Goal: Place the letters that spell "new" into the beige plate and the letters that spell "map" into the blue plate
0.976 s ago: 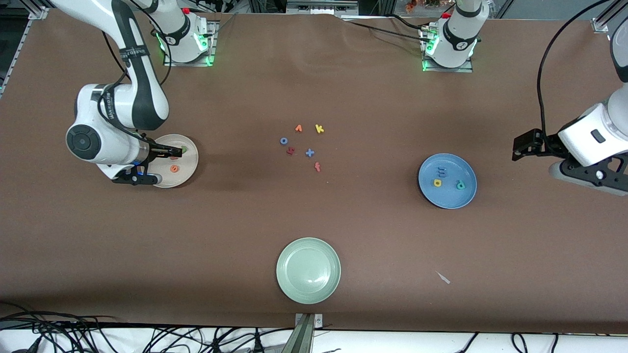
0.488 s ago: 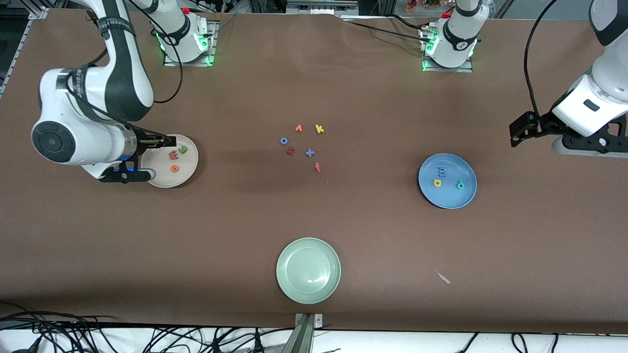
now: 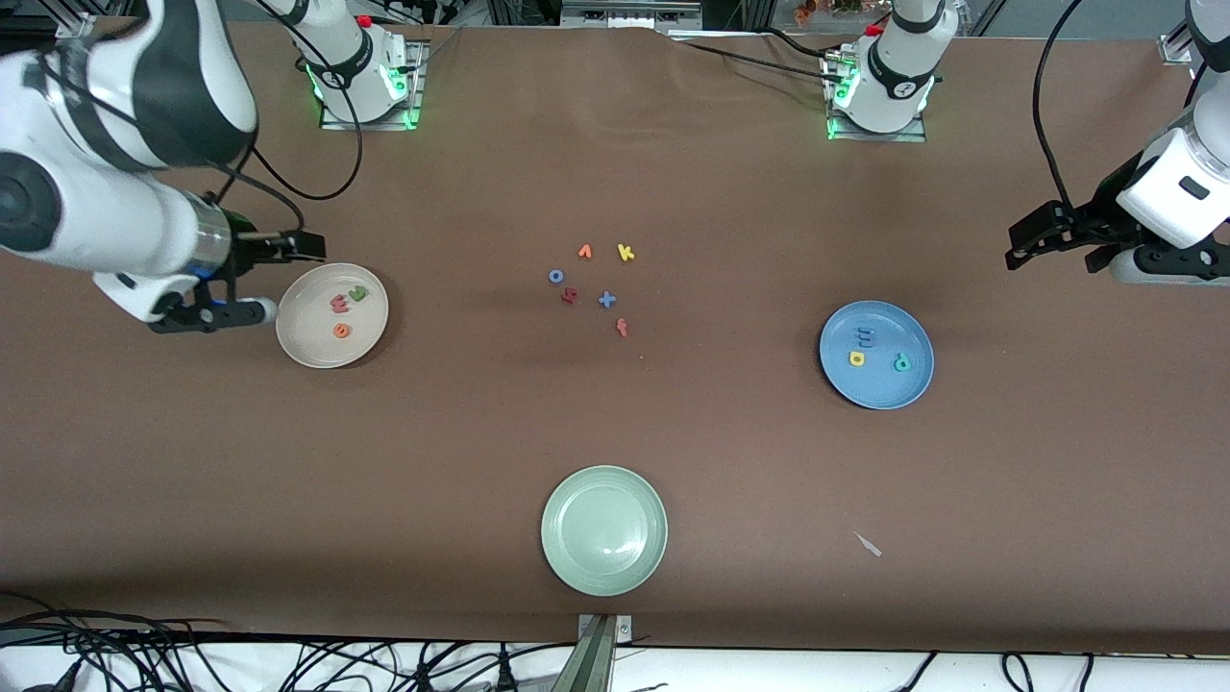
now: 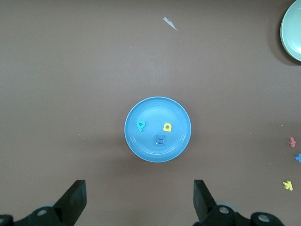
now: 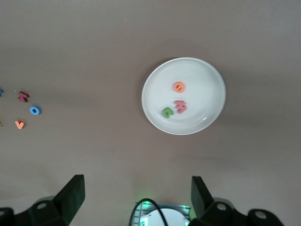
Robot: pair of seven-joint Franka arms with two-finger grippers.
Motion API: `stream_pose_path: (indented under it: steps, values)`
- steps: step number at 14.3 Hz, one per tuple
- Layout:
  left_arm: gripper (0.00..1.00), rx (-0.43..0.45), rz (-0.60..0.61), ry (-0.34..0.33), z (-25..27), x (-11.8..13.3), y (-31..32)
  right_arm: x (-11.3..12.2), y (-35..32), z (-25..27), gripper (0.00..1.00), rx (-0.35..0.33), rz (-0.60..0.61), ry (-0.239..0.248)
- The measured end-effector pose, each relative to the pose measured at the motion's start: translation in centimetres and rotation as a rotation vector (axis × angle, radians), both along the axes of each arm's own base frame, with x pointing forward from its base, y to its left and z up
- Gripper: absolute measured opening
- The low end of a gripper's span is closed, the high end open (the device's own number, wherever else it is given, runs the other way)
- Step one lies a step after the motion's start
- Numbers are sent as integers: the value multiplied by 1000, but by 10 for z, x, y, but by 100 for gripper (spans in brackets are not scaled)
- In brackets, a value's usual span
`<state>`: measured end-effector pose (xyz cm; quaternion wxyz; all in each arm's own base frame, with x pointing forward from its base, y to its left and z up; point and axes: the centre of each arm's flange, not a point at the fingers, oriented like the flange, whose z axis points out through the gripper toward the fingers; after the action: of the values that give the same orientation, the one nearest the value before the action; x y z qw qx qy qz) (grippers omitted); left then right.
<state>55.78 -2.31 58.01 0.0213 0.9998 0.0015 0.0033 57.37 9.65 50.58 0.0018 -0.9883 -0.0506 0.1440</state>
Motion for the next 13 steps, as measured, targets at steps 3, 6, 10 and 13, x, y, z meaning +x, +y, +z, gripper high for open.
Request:
stream_pose_path:
  steps: [3, 6, 10, 13]
  values:
    - [100, 17, -25, 0, 0, -1, -11, -12, -35, 44, 100, 5, -41, -73]
    - [100, 22, -27, 6, 0, -2, -11, -15, -67, 66, 100, 14, -97, -134]
    - [100, 22, -24, 5, 1, -2, -10, -14, -74, 67, 100, 15, -109, -146]
    - [100, 22, -25, 3, 2, -1, -10, -15, -64, 65, 100, 19, -91, -144]
